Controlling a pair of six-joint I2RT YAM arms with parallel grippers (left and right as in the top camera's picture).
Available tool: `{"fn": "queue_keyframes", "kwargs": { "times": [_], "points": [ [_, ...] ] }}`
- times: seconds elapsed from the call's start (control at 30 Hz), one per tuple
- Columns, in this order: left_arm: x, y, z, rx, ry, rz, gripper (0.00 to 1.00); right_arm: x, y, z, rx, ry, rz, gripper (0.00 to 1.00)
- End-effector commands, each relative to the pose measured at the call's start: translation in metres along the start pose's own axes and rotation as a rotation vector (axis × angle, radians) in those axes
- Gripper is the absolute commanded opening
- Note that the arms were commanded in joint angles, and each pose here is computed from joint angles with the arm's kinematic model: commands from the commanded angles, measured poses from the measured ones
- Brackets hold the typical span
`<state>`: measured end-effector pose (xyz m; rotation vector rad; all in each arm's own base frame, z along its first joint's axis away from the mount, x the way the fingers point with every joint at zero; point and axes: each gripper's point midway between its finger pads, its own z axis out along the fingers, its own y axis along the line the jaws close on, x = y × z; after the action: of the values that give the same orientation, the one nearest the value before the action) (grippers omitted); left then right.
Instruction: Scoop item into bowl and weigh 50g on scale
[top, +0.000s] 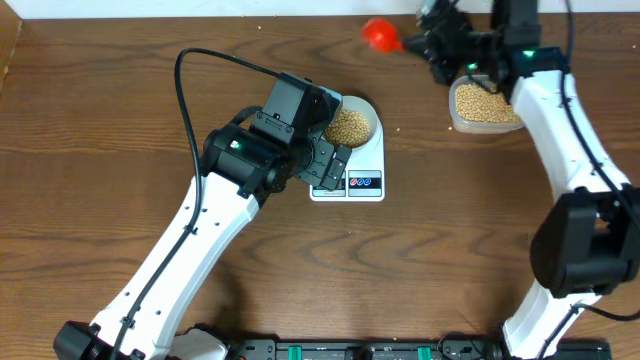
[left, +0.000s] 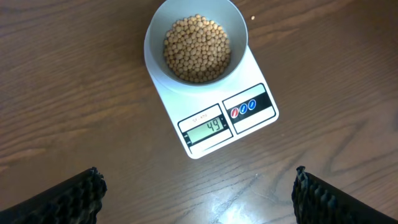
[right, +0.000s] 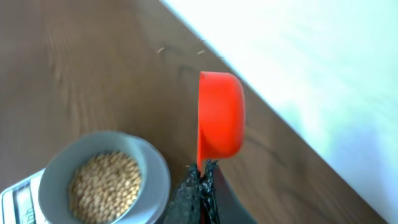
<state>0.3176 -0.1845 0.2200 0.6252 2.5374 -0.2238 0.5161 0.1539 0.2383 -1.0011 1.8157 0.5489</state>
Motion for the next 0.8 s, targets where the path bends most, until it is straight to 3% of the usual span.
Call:
{"fn": "queue_keyframes", "kwargs": {
  "times": [0.0, 0.33, 0.6, 0.77],
  "points": [
    [0.005, 0.001, 0.005, 0.0, 0.02, 0.008, 0.98, -0.014, -0.022, -0.031, 0.065, -0.048, 0.22, 0.01],
    [0.005, 0.001, 0.005, 0.0, 0.02, 0.008, 0.98, 0.046, -0.063, -0.079, 0.207, 0.051, 0.682, 0.01],
    [0.005, 0.001, 0.005, 0.0, 0.02, 0.008, 0.98, 0.071, -0.074, -0.114, 0.445, 0.208, 0.757, 0.01],
    [0.005, 0.001, 0.005, 0.0, 0.02, 0.008, 0.98, 0.079, -0.061, -0.132, 0.448, 0.29, 0.842, 0.01]
  ]
}}
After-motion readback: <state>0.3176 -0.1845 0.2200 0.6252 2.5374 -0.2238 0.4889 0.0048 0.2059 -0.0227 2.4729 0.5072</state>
